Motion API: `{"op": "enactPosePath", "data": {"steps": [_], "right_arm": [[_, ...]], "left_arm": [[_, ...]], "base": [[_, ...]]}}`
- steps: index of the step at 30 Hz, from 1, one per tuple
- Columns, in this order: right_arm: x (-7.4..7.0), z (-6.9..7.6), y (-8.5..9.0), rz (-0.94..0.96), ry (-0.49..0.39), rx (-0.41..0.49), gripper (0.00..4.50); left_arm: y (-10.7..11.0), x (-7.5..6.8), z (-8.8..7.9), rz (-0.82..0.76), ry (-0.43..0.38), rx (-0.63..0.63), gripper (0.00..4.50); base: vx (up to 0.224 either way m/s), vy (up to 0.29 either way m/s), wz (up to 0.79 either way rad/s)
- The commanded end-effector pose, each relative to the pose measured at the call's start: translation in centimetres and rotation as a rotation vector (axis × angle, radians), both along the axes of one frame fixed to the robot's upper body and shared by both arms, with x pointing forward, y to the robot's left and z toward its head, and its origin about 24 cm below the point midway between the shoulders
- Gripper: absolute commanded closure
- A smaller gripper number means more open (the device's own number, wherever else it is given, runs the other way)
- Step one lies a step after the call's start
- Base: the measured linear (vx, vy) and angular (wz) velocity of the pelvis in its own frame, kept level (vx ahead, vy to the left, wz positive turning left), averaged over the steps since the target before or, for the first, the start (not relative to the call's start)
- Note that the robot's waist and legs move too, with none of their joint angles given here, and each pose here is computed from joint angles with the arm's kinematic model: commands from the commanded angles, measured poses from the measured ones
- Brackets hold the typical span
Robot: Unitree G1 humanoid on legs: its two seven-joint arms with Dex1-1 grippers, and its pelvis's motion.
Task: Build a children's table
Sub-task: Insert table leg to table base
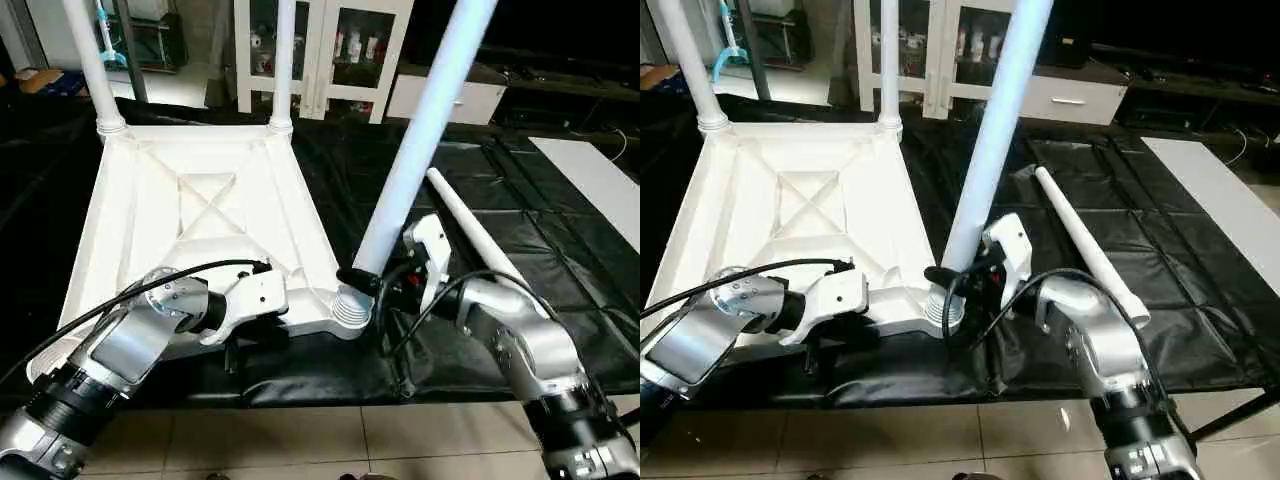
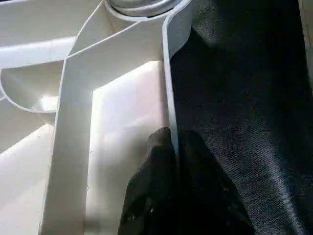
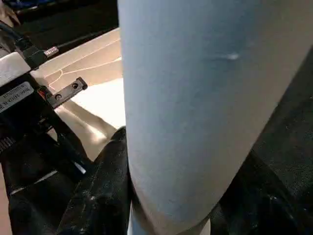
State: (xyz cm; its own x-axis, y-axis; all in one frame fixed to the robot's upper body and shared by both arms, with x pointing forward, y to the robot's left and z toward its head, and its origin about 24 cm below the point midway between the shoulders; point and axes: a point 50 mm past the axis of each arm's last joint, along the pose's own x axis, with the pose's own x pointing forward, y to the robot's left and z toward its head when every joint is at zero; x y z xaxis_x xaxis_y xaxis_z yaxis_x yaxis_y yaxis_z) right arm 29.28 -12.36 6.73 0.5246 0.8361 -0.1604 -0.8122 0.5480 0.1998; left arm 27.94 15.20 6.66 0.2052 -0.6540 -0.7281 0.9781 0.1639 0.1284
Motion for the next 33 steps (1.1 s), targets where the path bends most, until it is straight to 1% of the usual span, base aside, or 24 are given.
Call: {"op": "enactPosePath", "data": {"steps": [1,4,10,12,14,18,20,21,23,24,27,33], "right_arm": [[-0.9,-3.0,-1.6,-0.082,0.104,-0.105,2.64],[-2.2,-4.3,-1.4,-0.045,0.105,-0.145,2.64],[-2.8,-4.6,-1.4,-0.02,0.067,-0.159,2.64],[-3.0,-4.8,-1.4,-0.001,0.061,-0.187,2.64],[-3.2,-5.2,-1.6,0.032,0.069,-0.236,2.64],[-3.0,-5.5,-1.8,0.049,0.095,-0.266,2.64],[-3.0,-5.8,-2.0,0.052,0.146,-0.257,2.64],[-3.0,-5.9,-2.0,0.059,0.154,-0.26,2.64],[-2.6,-6.1,-2.1,0.067,0.151,-0.297,2.64],[-2.4,-6.1,-2.1,0.067,0.15,-0.301,2.64],[-2.2,-5.9,-2.0,0.063,0.146,-0.287,2.64],[-2.3,-5.8,-2.2,0.038,0.13,-0.273,2.64]], "left_arm": [[-0.6,-0.4,0.4,-0.059,-0.005,0.007,4.5],[-0.6,-0.3,0.4,-0.058,-0.005,0.01,4.5],[-0.6,-0.2,0.4,-0.059,-0.004,0.013,4.5],[-0.6,-0.2,0.4,-0.061,-0.001,0.017,4.5],[-0.6,-0.2,0.4,-0.064,-0.003,0.02,4.5],[-0.7,-0.2,0.4,-0.066,-0.003,0.019,4.5],[-0.8,-0.2,0.4,-0.069,-0.001,0.02,4.5],[-0.8,-0.3,0.3,-0.07,0.0,0.02,4.5],[-0.7,-0.4,0.3,-0.072,0.002,0.022,4.5],[-0.7,-0.4,0.3,-0.072,0.003,0.023,4.5],[-0.7,-0.4,0.3,-0.071,0.003,0.024,4.5],[-0.7,-0.3,0.2,-0.065,-0.003,0.024,4.5]], "base": [[0.0,0.0,0.0],[0.0,0.0,0.0],[0.0,0.0,0.0],[0.0,0.0,0.0],[0.0,0.0,0.0],[0.0,0.0,0.0],[0.0,0.0,0.0],[0.0,0.0,0.0],[0.0,0.0,0.0],[0.0,0.0,0.0],[0.0,0.0,0.0],[-0.009,-0.012,0.07]]}}
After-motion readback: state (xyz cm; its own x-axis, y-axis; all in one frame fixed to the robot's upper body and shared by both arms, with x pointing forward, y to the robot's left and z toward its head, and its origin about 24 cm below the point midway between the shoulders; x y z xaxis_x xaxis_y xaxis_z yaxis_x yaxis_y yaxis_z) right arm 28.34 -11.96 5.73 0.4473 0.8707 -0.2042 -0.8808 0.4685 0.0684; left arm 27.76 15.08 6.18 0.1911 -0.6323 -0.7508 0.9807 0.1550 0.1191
